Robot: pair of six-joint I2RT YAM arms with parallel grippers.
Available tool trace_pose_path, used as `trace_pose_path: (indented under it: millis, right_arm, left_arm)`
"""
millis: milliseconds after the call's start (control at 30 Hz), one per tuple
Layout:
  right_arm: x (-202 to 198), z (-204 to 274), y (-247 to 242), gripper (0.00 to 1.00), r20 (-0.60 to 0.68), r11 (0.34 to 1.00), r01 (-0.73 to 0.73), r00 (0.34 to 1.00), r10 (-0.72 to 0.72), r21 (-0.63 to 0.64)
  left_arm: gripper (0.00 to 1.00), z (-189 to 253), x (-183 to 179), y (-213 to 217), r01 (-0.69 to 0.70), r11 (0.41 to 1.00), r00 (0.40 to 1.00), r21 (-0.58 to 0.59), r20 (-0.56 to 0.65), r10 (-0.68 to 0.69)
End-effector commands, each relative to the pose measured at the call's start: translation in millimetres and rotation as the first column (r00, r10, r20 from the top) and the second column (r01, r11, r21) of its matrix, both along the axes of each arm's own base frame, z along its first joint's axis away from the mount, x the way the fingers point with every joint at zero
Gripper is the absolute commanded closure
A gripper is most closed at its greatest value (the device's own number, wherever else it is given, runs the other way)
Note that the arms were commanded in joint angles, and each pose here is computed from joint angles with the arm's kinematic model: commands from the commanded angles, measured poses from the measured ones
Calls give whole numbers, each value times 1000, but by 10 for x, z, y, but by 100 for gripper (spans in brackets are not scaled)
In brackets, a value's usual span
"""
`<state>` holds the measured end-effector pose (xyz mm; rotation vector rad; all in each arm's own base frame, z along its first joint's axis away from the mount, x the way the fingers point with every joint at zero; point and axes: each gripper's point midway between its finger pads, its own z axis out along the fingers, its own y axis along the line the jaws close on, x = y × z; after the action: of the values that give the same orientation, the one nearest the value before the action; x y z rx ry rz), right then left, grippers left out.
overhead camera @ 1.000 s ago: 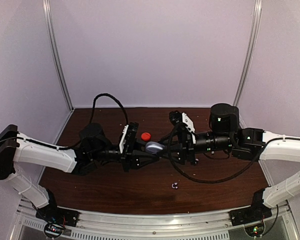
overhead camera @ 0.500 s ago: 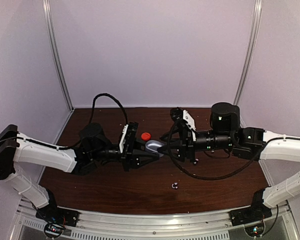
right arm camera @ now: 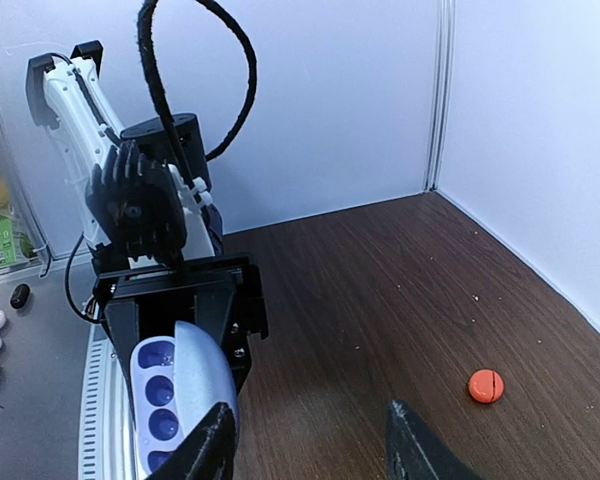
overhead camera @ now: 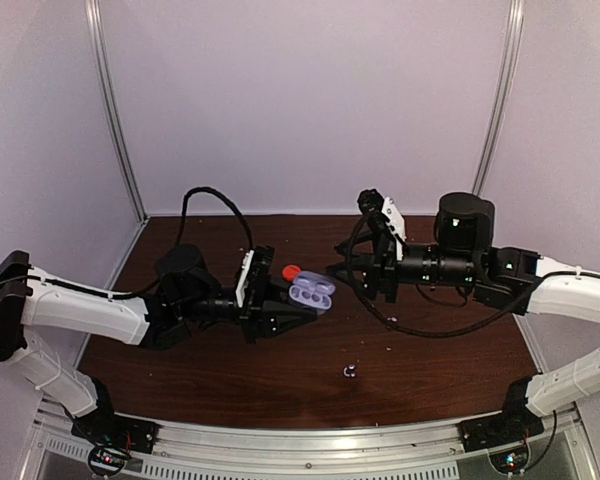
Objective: Insert the wireless bluetooth earbuds into the charging case
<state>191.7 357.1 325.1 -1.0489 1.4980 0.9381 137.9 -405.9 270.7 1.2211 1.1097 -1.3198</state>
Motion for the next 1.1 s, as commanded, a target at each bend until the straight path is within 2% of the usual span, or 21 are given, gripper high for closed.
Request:
trace_pose_path:
  millis: [0,133,300,433,533,633,767,1067]
  right_arm:
    - [-15,280,-95,47,38,998,18,999,-20,61]
    - [-41,311,-197,35,39,997,39,998,-42,73]
    - [37,147,-359,20,-35,987,143,989,-140,76]
    - [83,-177,-397,8,-95,983,181,979,-182,-20]
    - [86,-519,-381,5,-120,974,162,976,-182,-158]
    - [30,-913,-323,6,-158,945,78,978,-134,-317]
    - [48,-1463,-327,17,-231,875,33,959,-164,-484]
    - [27,-2061,-370,34,-358,850,45,894,-268,-524]
  left_arm:
    - [98,124,-27,42,-3,999,1000,-42,23,4]
    - [98,96,27,72,-30,999,1000,-45,-4,30]
    - [98,85,108,211,-61,996,997,-72,-46,57]
    - [99,43,148,295,-84,994,995,-68,-62,80]
    - [99,-9,158,340,-97,993,993,-60,-70,93]
    - [99,-49,164,376,-113,992,991,-54,-75,109]
    - [99,-65,164,445,-139,988,987,-61,-85,134]
    - [99,-132,164,498,-164,985,985,-47,-67,160]
